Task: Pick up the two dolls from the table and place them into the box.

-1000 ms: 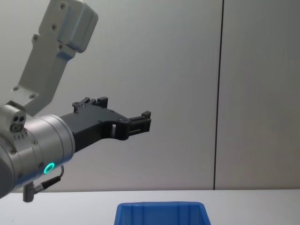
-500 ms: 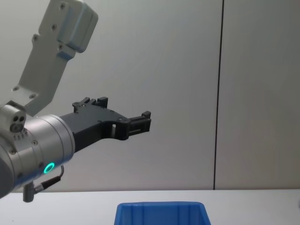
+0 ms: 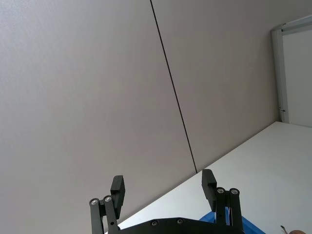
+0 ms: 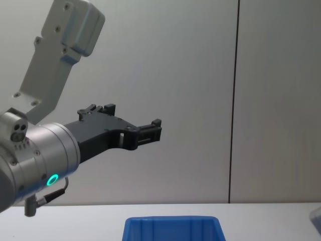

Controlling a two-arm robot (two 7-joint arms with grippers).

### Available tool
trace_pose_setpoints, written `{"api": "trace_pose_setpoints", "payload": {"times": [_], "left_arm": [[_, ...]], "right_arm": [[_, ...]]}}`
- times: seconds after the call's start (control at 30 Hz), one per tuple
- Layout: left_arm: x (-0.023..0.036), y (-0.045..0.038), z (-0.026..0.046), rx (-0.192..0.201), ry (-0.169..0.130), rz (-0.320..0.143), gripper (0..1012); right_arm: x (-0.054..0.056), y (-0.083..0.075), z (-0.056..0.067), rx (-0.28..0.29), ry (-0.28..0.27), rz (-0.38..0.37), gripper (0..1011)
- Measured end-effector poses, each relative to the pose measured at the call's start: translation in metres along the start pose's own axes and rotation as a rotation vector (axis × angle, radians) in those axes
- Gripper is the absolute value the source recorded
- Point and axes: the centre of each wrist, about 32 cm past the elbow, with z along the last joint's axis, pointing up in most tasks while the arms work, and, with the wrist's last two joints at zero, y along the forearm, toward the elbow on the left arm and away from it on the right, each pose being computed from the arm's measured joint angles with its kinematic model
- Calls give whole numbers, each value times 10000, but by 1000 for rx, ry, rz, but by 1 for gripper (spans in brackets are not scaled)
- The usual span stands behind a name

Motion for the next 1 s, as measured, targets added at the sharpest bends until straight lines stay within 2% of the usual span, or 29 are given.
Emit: {"api": "trace_pose_setpoints", "payload": {"times": [0.03,0.1,0.2,0.23,0.27,0.37,0.5,0.73,1.0], "left_arm": [[0,0,0,0,0,0,1001],[0,0,0,0,0,0,1001],[0,0,0,0,0,0,1001],[0,0,0,0,0,0,1001],[0,0,0,0,0,0,1001],[0,0,0,0,0,0,1001],[0,0,0,0,0,0,1001],[0,0,0,0,0,0,1001],[0,0,0,0,0,0,1001]], "right_arm": [[0,3,-3,-1,0,1,816],[4,23,-4,-4,1,1,788],[8,47,-8,-15,4,1,686],[9,52,-10,-18,5,0,686],[10,57,-11,-21,6,0,603],[15,82,-12,-37,8,-5,510],[20,101,-1,-46,10,-11,441],[25,108,51,-44,7,-20,441],[19,85,229,23,-6,-21,441]]}}
